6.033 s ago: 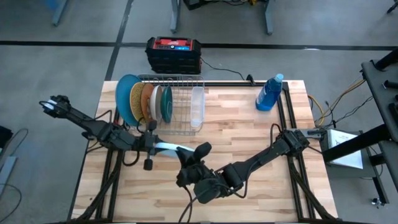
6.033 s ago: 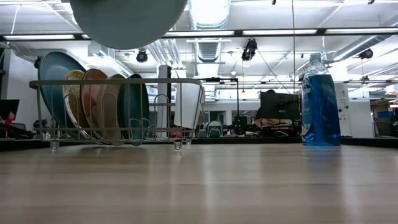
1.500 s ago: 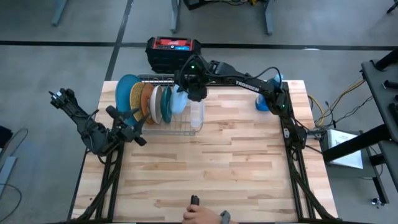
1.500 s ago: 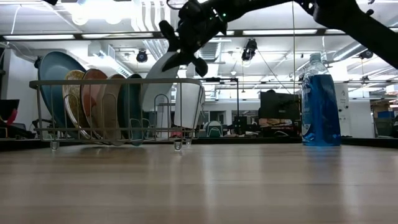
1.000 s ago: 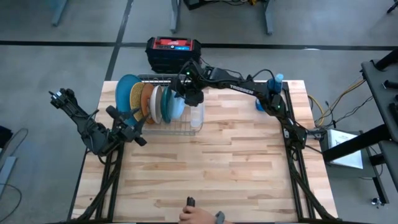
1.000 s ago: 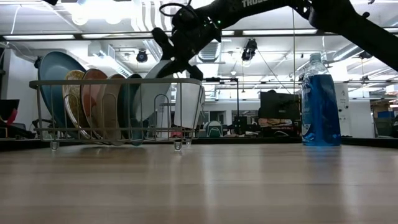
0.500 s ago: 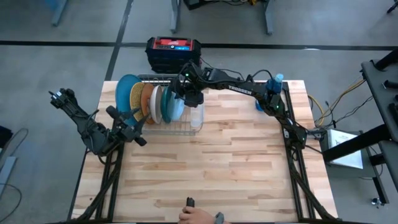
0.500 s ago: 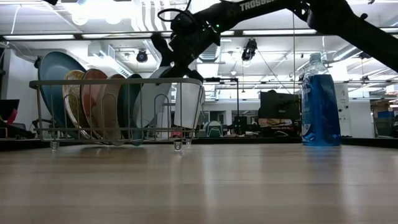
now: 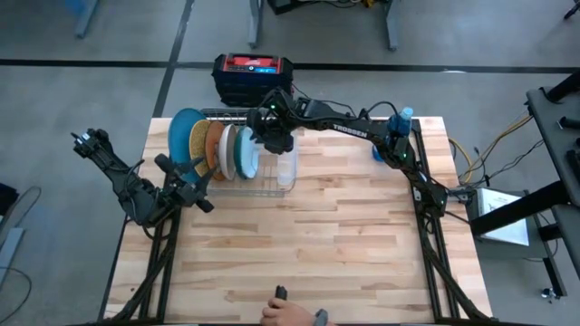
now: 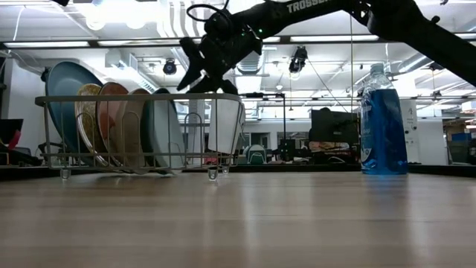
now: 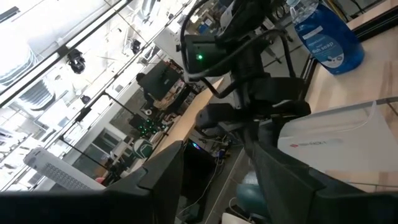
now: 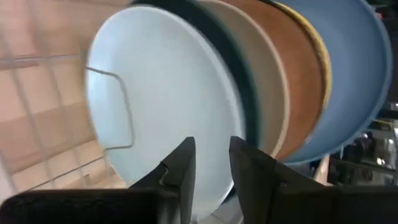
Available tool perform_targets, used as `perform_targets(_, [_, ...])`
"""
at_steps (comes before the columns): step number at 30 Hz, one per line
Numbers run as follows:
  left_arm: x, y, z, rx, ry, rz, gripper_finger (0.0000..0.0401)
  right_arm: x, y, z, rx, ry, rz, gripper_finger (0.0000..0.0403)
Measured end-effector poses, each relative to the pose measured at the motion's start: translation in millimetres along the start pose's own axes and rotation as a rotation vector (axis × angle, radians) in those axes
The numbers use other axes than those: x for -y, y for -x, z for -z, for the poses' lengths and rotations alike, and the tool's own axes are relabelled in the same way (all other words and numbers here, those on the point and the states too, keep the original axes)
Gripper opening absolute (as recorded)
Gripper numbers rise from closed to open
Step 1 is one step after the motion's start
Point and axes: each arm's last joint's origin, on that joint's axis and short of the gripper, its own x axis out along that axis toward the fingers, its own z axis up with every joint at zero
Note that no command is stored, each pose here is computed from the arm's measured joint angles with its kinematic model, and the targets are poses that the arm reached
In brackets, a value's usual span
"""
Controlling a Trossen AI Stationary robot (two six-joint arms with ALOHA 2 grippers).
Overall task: Sort dishes
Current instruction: Put the white plate in the dish rack
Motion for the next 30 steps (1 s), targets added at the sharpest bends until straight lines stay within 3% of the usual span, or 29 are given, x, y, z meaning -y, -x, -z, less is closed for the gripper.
perform_targets(10, [0.0, 0.0, 0.1, 0.0, -0.001, 0.0, 0.0182, 4.4, 2.7, 1.4, -0.022, -0.008, 0.027, 0.012])
perform_targets(17, [0.8, 0.1, 0.9, 0.0, -0.018, 0.0, 0.0182, 12.9, 20.9, 2.1, -0.057, -0.089, 0.033, 0.011])
perform_targets(23, [1.2, 0.1, 1.3, 0.001, -0.022, 0.001, 0.0182, 10.4, 19.4, 4.1, -0.063, -0.484, 0.032, 0.0074])
perform_targets(30, [1.2, 0.1, 1.3, 0.001, -0.019, 0.001, 0.0182, 0.1, -0.1, 6.6, -0.059, -0.731, 0.025, 0.0006])
